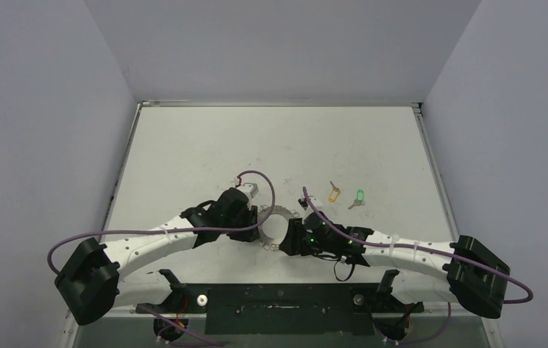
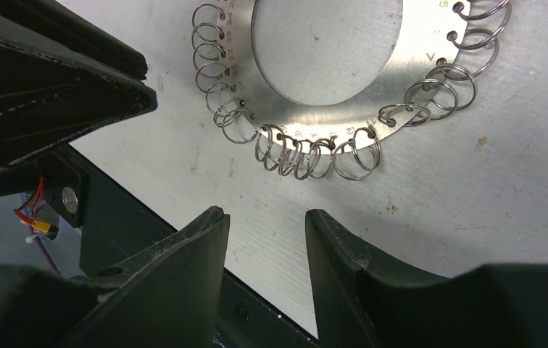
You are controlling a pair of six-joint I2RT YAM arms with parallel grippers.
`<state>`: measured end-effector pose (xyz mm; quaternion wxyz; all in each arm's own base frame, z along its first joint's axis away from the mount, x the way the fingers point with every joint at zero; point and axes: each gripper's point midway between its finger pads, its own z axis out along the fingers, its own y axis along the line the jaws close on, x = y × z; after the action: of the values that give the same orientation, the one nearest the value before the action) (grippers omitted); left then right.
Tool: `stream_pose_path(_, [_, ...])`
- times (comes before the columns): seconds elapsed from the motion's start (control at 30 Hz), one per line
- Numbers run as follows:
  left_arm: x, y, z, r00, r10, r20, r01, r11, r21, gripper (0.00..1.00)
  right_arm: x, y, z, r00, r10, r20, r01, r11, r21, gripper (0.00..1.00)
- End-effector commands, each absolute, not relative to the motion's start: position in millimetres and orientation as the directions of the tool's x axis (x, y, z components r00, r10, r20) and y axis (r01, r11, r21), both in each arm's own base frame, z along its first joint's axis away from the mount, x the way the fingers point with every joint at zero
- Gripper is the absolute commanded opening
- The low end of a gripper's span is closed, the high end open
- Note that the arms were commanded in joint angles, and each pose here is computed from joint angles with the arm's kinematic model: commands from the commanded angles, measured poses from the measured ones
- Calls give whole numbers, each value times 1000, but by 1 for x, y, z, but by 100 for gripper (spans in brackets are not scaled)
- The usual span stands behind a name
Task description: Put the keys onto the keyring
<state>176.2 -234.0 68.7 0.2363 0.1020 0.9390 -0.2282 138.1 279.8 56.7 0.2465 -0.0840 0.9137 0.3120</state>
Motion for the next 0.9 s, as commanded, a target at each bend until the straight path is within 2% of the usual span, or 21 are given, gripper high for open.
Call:
stream_pose_path(0.0, [177, -250, 72, -861, 80, -502, 310, 865, -394, 29, 151, 286, 69, -843, 32, -537, -310, 788, 533, 44])
stream_pose_path(0.67, [180, -279, 47, -845, 200, -495, 372, 885, -278, 30, 151, 274, 60, -851, 48, -523, -279, 802, 528, 44])
stream_pose_path(0.77, [180, -282, 44, -846, 209, -491, 378, 884, -274, 27, 150, 273, 59, -851, 47, -522, -279, 803, 527, 44])
stream_pose_path(0.87, [180, -282, 42, -843, 218, -491, 382, 886, -261, 19, 150, 272, 59, -851, 49, -522, -277, 803, 527, 44])
